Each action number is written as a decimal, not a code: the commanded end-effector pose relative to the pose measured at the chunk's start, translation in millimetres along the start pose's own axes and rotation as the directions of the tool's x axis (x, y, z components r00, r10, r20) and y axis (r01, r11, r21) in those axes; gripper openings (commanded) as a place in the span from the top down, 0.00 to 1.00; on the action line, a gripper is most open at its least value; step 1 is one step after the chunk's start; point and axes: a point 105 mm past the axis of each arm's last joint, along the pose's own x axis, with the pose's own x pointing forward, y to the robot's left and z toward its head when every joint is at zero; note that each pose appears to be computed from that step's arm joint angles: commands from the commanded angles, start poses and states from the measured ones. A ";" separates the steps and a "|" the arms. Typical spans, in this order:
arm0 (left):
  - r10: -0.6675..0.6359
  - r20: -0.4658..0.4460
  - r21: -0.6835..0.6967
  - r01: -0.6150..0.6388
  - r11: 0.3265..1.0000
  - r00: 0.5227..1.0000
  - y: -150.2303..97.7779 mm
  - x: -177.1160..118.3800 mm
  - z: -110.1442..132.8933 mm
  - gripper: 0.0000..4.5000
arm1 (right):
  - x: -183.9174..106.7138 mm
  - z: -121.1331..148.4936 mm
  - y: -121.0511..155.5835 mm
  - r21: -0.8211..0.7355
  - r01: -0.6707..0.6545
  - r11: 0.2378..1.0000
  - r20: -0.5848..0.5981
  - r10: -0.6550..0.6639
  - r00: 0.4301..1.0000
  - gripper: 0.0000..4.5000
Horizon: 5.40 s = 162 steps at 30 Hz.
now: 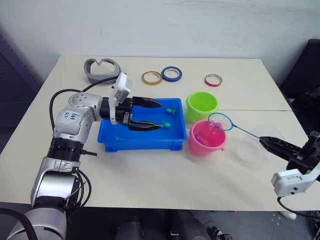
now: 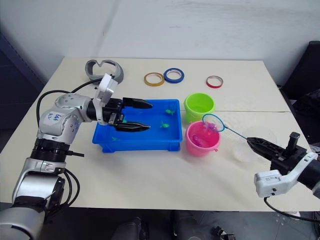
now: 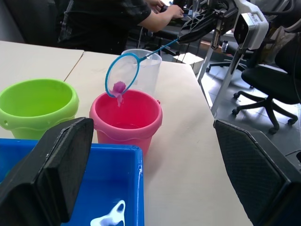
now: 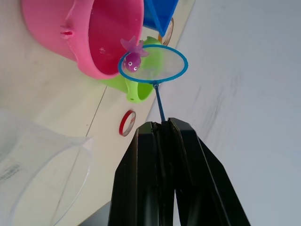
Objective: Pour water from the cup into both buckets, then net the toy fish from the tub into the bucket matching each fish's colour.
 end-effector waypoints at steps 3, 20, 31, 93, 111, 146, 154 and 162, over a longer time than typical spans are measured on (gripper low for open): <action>0.014 0.022 0.054 -0.015 0.998 1.000 1.3 -3.3 13.7 0.01 | -0.2 2.8 -3.7 -0.047 0.047 0.998 0.033 -0.046 0.998 1.00; 0.050 0.016 0.054 -0.051 0.997 0.999 3.6 -10.4 11.2 0.01 | 11.5 14.0 -5.3 -0.087 0.015 0.996 0.139 -0.003 0.990 1.00; 0.054 0.015 0.059 -0.054 0.997 0.998 4.5 -10.7 10.7 0.01 | 9.3 -13.4 -25.8 -0.097 0.076 0.992 0.037 -0.072 0.997 1.00; 0.286 -0.216 0.024 -0.288 0.957 0.934 -4.7 -86.5 -36.3 0.01 | 99.3 48.2 -71.5 0.939 -0.342 -0.013 0.332 -0.210 0.919 1.00; 0.406 -0.206 0.041 -0.406 0.913 0.890 -32.4 -95.6 -27.6 0.01 | 172.4 86.4 -46.5 0.580 -0.415 -0.701 0.592 0.013 0.806 1.00; 0.366 -0.124 0.065 -0.361 0.930 0.922 -10.4 -73.6 -13.1 0.01 | 156.8 66.0 -48.5 0.955 -0.295 -0.024 0.291 -0.115 0.950 1.00; 0.340 -0.059 0.038 -0.339 0.940 0.938 4.8 -58.7 -7.6 0.01 | 116.2 44.1 -75.1 0.977 -0.169 0.130 0.195 -0.219 0.956 1.00; 0.304 -0.022 0.060 -0.302 0.951 0.953 15.1 -42.9 -3.2 0.01 | 96.9 0.3 -72.7 0.968 0.041 0.249 0.005 -0.182 0.983 1.00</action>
